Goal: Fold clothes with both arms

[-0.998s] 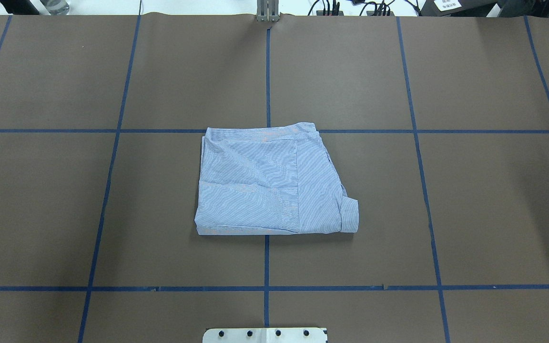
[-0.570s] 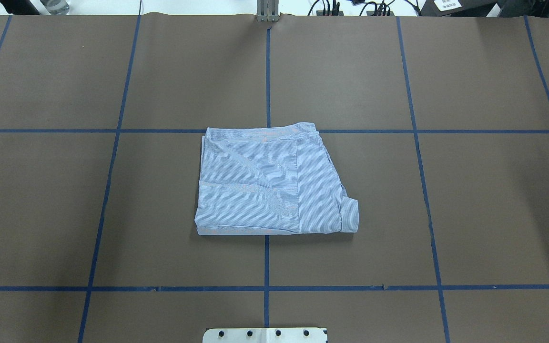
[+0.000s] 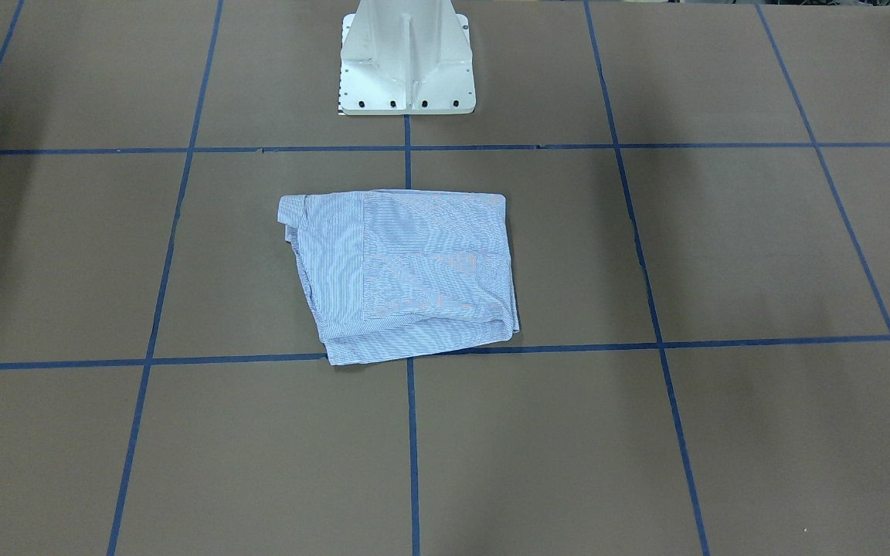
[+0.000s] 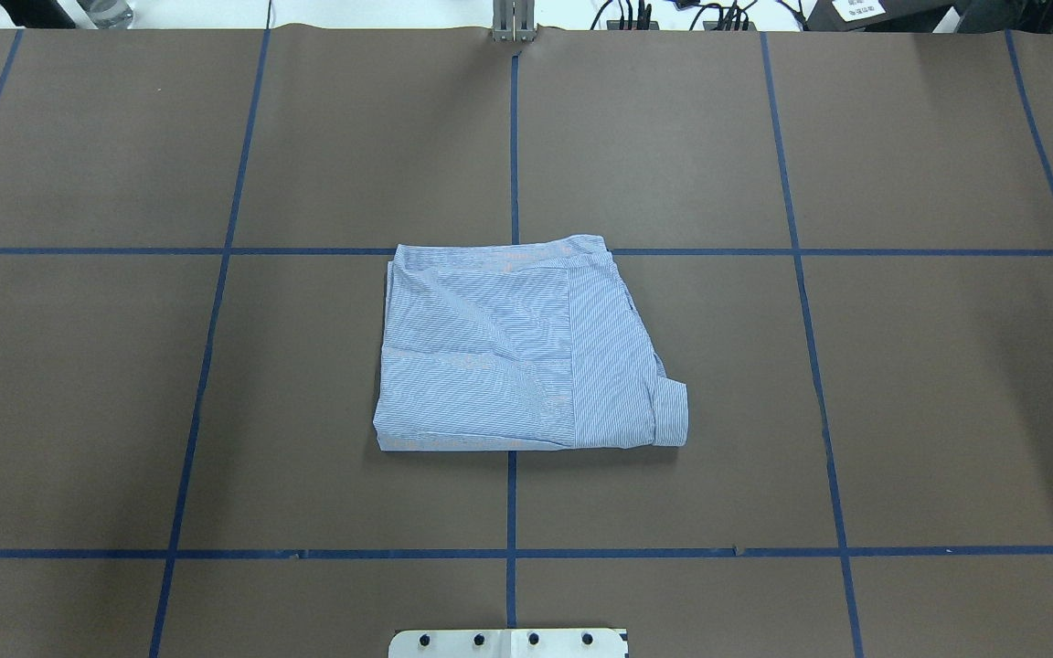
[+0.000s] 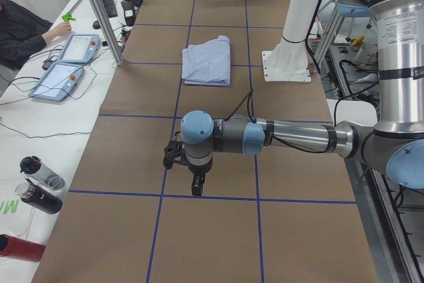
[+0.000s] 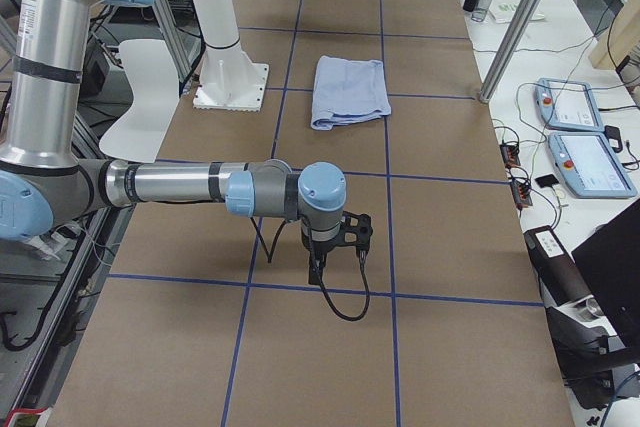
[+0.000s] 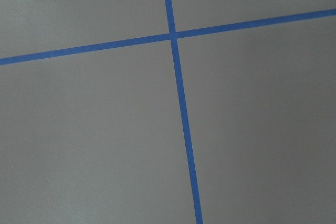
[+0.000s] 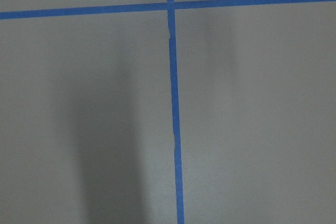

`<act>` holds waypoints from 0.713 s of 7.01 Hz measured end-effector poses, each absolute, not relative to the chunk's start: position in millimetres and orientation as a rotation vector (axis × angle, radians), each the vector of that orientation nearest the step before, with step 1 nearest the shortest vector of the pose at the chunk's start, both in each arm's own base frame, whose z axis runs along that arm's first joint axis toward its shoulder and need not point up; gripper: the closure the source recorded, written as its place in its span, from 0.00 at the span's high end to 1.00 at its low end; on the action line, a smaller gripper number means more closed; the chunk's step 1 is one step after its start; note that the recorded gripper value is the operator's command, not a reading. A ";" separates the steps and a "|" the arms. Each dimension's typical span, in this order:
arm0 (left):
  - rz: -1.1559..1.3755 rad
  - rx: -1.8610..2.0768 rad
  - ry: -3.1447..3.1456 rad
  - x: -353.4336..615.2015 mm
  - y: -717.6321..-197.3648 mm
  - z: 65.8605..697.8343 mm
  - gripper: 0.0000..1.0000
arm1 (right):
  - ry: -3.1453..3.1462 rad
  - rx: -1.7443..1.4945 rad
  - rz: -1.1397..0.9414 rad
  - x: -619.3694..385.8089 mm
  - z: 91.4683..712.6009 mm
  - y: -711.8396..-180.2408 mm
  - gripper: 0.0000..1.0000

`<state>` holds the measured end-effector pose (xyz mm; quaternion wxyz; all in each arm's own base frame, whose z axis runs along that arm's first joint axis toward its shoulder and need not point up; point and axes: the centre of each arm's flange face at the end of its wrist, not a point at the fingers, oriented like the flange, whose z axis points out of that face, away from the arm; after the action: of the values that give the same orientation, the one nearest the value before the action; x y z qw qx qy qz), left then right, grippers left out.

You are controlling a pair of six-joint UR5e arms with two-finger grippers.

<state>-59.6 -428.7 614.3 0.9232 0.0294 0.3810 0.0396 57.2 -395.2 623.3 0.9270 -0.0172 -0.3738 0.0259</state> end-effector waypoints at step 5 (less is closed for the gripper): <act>0.058 0.059 0.784 -59.7 -429.3 611.4 0.99 | -0.762 -0.033 0.052 57.5 622.8 -396.2 1.00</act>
<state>-59.7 -429.3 611.4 0.9233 0.0287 0.3820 0.0281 57.5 -396.2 622.8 0.9278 -0.0162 -0.3718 0.0256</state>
